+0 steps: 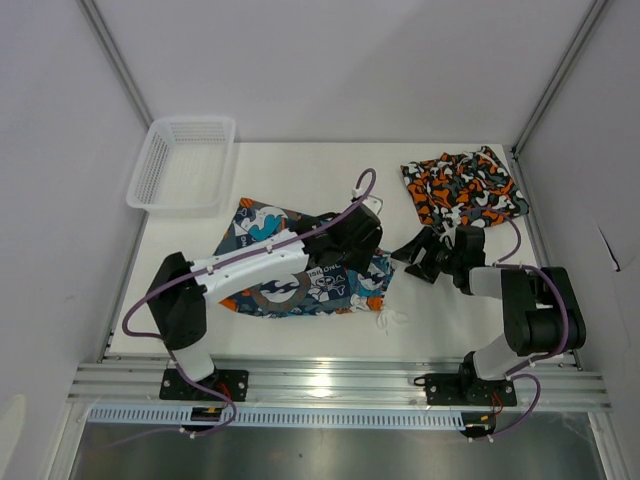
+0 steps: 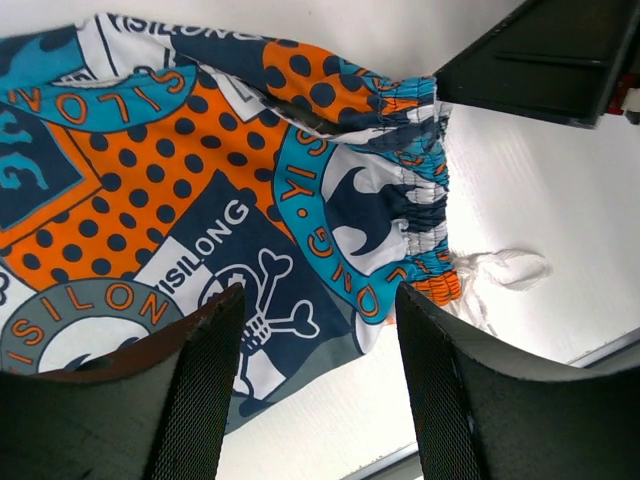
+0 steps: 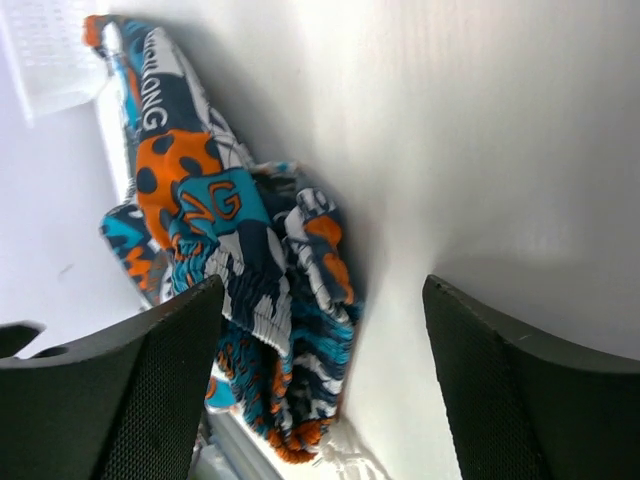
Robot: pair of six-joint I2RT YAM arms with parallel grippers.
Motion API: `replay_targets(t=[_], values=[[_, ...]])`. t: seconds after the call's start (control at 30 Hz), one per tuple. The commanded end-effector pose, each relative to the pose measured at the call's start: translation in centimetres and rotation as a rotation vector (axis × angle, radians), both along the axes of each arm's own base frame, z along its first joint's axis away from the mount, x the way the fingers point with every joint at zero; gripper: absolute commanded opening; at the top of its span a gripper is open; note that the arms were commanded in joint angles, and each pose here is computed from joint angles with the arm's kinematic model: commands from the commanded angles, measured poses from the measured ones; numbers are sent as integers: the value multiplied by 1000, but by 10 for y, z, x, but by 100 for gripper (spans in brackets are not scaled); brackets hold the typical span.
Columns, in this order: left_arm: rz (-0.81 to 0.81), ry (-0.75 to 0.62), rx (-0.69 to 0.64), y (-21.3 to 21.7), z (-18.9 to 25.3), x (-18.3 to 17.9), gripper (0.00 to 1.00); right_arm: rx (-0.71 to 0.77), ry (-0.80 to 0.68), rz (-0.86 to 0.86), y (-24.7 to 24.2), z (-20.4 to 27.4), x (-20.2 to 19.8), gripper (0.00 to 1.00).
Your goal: Fold and stack the shorts
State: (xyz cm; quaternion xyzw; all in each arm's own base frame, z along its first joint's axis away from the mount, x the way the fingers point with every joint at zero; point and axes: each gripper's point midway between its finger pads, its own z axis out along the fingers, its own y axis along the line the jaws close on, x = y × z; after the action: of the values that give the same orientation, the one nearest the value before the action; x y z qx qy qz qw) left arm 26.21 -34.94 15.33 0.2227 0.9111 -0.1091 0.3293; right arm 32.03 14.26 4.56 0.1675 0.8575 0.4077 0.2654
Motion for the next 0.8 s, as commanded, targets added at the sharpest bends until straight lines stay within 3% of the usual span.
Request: replay_targets(t=[0.0, 0.43, 0.77], values=[[-23, 22, -54, -3, -5, 0, 65, 98, -73, 32, 11, 16, -3, 83], [5, 33, -111, -24, -43, 25, 67, 269, -141, -26, 12, 26, -9, 86], [93, 21, -138, -40, -56, 58, 70, 275, -147, -20, 14, 20, -17, 85]])
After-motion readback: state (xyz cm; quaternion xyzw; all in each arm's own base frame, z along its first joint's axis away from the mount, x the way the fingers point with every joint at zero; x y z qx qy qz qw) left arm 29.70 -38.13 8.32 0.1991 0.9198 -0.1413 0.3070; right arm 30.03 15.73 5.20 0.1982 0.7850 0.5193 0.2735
